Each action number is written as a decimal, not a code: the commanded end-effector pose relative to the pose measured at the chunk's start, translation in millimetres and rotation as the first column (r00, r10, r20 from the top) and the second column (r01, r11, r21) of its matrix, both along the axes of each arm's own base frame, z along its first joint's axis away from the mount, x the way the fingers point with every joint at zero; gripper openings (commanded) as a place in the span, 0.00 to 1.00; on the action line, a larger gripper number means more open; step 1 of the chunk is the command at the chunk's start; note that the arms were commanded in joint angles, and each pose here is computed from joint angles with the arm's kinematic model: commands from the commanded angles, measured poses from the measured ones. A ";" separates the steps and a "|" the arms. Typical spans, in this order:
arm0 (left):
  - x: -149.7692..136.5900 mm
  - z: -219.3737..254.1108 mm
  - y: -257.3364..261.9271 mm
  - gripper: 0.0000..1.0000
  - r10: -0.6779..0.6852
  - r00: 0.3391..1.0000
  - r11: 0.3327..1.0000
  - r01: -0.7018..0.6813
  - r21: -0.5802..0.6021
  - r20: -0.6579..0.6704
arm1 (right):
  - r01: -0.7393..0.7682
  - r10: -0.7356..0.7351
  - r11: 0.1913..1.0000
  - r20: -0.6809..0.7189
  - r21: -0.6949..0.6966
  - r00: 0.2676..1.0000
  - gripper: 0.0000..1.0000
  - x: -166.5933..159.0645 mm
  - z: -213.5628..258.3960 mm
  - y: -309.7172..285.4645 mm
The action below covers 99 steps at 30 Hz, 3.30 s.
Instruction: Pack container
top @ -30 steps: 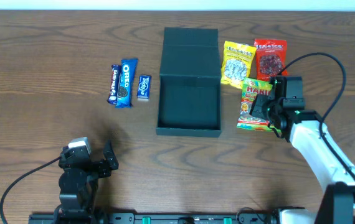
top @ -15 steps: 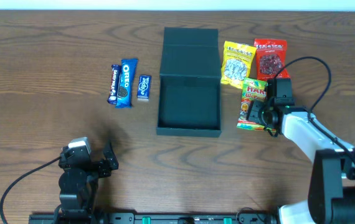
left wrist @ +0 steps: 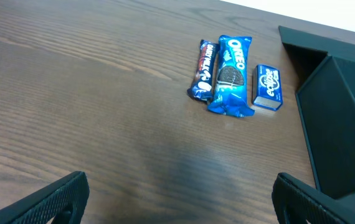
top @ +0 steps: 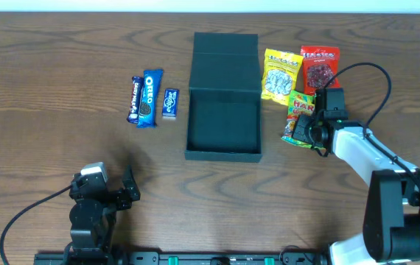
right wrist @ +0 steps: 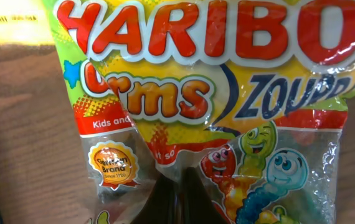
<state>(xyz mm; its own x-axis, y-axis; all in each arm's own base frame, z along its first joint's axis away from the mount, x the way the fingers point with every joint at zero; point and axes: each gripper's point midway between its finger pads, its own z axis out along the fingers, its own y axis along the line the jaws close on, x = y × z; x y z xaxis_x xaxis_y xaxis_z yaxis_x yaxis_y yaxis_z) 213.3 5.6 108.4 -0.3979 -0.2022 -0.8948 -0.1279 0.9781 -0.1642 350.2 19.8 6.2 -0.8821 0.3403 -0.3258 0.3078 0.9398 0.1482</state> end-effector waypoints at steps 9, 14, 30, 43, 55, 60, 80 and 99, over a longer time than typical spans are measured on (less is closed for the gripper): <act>-0.2 -6.7 4.3 0.95 0.024 1.000 1.000 -0.024 0.006 -0.010 | -0.051 0.042 0.997 0.178 0.050 0.983 0.02 41.9 108.0 31.8; -0.2 -6.7 4.3 0.95 0.024 1.000 1.000 -0.024 0.006 -0.010 | -0.172 0.146 0.983 0.297 0.062 0.943 0.02 58.7 151.2 85.3; -0.2 -6.7 4.3 0.95 0.024 1.000 1.000 -0.024 0.006 -0.010 | -0.353 0.282 0.921 0.343 0.164 0.896 0.01 37.0 137.0 229.7; -0.2 -6.7 4.2 0.95 0.023 1.000 1.000 -0.023 0.006 -0.010 | -0.435 0.377 0.887 0.303 0.152 0.875 0.01 3.4 126.3 266.5; -0.2 -6.7 4.3 0.95 0.024 1.000 1.000 -0.024 0.006 -0.010 | -0.363 0.323 0.923 0.250 0.129 0.913 0.40 -3.8 116.2 257.7; -0.2 -6.7 4.2 0.95 0.023 1.000 1.000 -0.023 0.006 -0.010 | -0.388 0.343 0.913 0.279 0.125 0.897 0.92 1.3 123.1 260.3; 3.9 8.9 23.3 0.95 0.115 0.992 0.991 -0.119 0.067 0.057 | -0.231 0.262 0.965 0.479 -0.124 0.838 0.99 91.4 199.4 110.3; 40.6 106.8 6.5 0.95 0.046 0.912 0.999 -0.043 -0.015 0.407 | -0.208 0.243 0.970 0.457 -0.128 0.856 0.99 92.7 192.8 98.1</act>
